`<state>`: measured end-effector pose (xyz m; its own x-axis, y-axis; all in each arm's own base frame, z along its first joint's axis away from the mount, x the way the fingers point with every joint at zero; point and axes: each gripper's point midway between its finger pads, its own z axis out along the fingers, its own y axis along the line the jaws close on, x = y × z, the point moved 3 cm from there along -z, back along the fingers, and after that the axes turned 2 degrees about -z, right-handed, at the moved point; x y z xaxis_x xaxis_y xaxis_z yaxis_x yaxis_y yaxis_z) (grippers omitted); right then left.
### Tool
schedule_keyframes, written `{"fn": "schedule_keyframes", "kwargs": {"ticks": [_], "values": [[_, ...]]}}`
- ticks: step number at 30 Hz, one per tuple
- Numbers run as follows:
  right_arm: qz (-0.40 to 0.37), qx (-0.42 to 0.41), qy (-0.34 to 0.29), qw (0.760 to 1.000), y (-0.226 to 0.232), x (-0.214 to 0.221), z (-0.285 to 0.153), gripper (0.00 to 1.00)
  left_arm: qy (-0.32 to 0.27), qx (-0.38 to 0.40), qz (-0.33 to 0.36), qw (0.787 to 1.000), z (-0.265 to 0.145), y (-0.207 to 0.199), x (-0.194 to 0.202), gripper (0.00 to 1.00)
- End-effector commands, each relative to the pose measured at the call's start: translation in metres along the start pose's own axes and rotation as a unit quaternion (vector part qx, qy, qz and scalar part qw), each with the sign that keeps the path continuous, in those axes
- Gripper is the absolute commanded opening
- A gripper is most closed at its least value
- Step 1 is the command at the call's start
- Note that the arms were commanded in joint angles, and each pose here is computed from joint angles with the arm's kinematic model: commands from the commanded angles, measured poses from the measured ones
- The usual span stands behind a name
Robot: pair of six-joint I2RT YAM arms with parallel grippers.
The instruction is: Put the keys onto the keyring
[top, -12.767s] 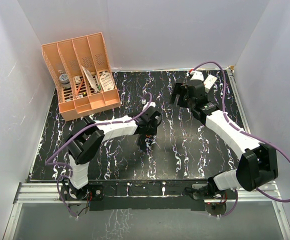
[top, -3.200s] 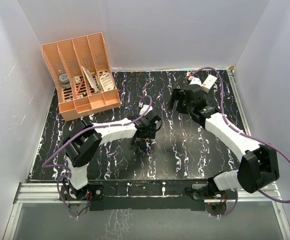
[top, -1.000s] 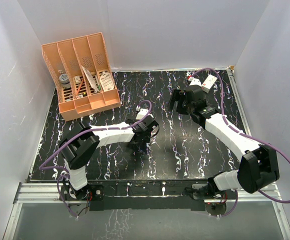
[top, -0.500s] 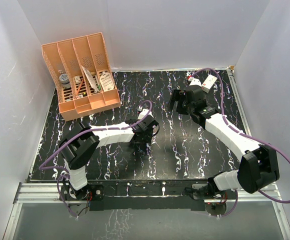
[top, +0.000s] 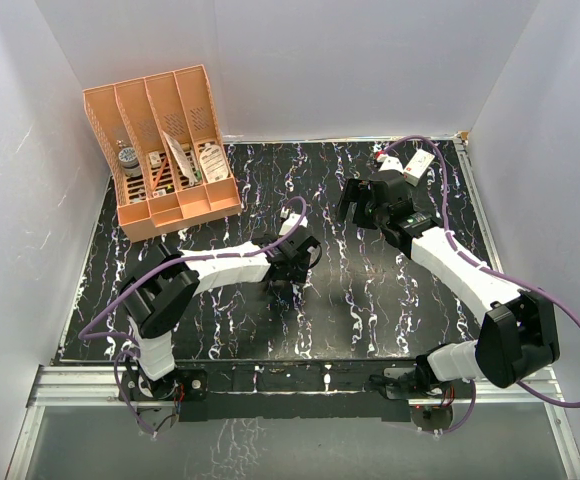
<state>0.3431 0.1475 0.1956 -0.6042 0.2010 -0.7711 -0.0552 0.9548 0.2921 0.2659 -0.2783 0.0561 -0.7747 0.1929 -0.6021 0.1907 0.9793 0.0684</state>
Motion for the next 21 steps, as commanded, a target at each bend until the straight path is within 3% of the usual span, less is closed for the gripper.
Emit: {"fn": "schedule_keyframes", "kwargs": {"ticks": [1, 21], "values": [[-0.002, -0.016, -0.046, 0.999, 0.007, -0.025, -0.01, 0.85, -0.008, 0.003, 0.003, 1.0, -0.002, -0.003, -0.008, 0.66], [-0.002, -0.014, -0.044, 0.999, 0.005, -0.022, -0.011, 0.85, 0.003, 0.011, -0.021, 1.0, 0.006, 0.011, 0.0, 0.6]]}}
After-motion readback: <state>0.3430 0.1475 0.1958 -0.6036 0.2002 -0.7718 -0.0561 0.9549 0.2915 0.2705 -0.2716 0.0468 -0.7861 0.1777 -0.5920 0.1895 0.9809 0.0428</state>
